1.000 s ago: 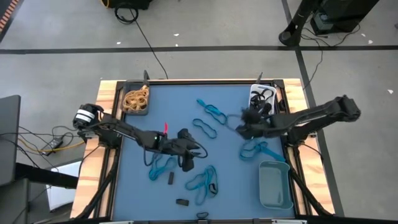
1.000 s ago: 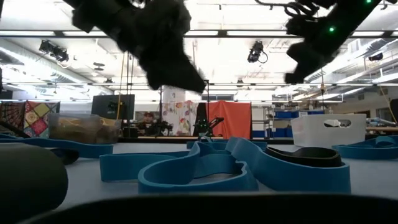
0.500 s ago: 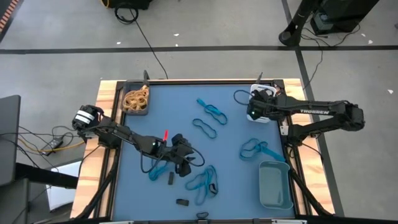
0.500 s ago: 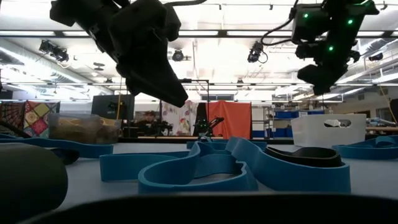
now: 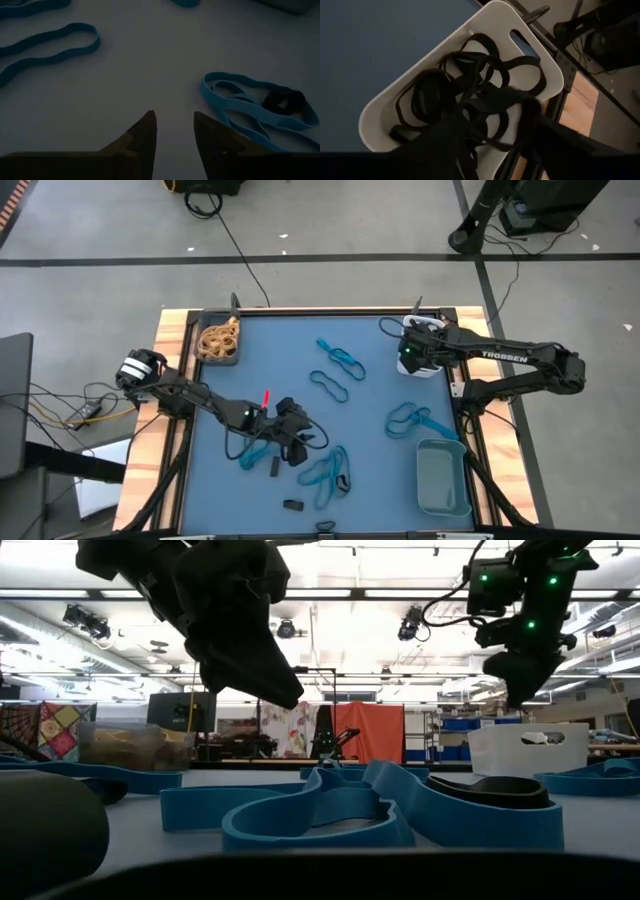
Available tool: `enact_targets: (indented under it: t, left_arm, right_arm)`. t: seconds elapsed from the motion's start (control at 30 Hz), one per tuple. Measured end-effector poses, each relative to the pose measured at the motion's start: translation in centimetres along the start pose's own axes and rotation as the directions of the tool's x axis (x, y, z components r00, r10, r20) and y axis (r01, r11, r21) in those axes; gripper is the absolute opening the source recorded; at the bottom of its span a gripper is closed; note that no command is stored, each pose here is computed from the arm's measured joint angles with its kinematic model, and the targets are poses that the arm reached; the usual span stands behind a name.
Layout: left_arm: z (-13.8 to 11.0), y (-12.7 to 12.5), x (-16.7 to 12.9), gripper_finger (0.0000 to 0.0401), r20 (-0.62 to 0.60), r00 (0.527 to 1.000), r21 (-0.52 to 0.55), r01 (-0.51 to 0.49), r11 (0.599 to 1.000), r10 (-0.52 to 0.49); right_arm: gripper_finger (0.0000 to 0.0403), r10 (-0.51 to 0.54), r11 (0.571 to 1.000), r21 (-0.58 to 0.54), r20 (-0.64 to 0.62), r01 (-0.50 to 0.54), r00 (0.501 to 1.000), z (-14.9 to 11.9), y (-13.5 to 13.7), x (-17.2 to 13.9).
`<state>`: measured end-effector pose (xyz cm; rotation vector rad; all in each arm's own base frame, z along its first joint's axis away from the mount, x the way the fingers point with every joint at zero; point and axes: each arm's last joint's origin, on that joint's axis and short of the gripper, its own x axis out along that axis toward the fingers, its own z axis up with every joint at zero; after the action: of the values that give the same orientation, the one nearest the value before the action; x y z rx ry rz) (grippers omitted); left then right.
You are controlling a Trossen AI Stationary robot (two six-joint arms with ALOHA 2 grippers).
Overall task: Sort rubber bands into baskets
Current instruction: Put the black rubber band into the white bin
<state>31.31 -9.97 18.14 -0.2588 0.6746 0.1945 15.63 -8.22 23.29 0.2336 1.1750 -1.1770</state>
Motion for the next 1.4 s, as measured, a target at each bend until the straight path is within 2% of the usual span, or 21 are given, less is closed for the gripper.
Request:
enact_targets:
  t: [0.17, 0.3, 0.4, 0.53, 0.63, 0.73, 0.9, 1.03, 1.13, 1.4]
  left_arm:
    - [-0.3, -0.8, -0.3, 0.0135, 0.015, 1.0, 0.009, 0.006, 1.0, -0.006]
    - [-0.6, -1.2, -0.7, 0.0135, 0.024, 1.0, -0.004, 0.003, 1.0, -0.003]
    - [-0.7, -1.6, -0.9, 0.0135, 0.023, 1.0, -0.014, 0.014, 1.0, -0.013]
    - [-1.2, -1.8, -1.2, 0.0135, -0.019, 1.0, -0.015, -0.001, 1.0, 0.001]
    - [-1.5, -2.0, -1.5, 0.0135, -0.058, 0.998, -0.036, -0.036, 0.999, 0.034]
    - [-2.1, -2.4, -1.9, 0.0135, -0.064, 0.996, -0.052, -0.069, 0.996, 0.065]
    - [-3.5, -3.5, -2.8, 0.0135, -0.089, 0.993, -0.091, -0.081, 0.993, 0.073]
    - [-4.6, -4.3, -3.5, 0.0135, -0.122, 0.99, -0.141, -0.088, 0.986, 0.071]
    - [-5.3, -4.7, -3.9, 0.0135, -0.17, 0.984, -0.198, -0.081, 0.977, 0.047]
    - [-6.1, -5.7, -4.5, 0.0135, -0.24, 0.97, -0.253, -0.026, 0.967, -0.037]
  right_arm:
    - [0.0317, 0.053, 0.998, 0.028, 0.032, -0.054, 0.998, 0.5, 0.4, 0.0]
    - [0.033, 0.112, 0.993, 0.031, 0.039, -0.113, 0.993, 0.8, 0.6, 0.0]
    - [0.0321, 0.228, 0.974, -0.023, 0.06, -0.227, 0.972, 1.3, 1.2, -0.2]
    - [0.0293, 0.427, 0.904, -0.099, 0.147, -0.417, 0.892, 2.4, 2.6, -1.0]
    - [0.0259, 0.504, 0.863, -0.105, 0.207, -0.493, 0.839, 3.2, 3.4, -1.3]
    - [0.0216, 0.499, 0.866, -0.089, 0.158, -0.491, 0.852, 3.4, 4.3, -0.2]
    - [0.0156, 0.401, 0.913, -0.075, -0.001, -0.4, 0.916, 2.9, 5.4, 2.4]
    - [0.013, 0.265, 0.957, -0.1, -0.094, -0.273, 0.96, 1.9, 5.0, 3.2]
    - [0.0124, 0.167, 0.977, -0.119, -0.087, -0.177, 0.982, 1.5, 4.1, 2.8]
    - [0.0132, 0.276, 0.959, -0.078, 0.032, -0.273, 0.961, 0.9, 3.1, -0.2]
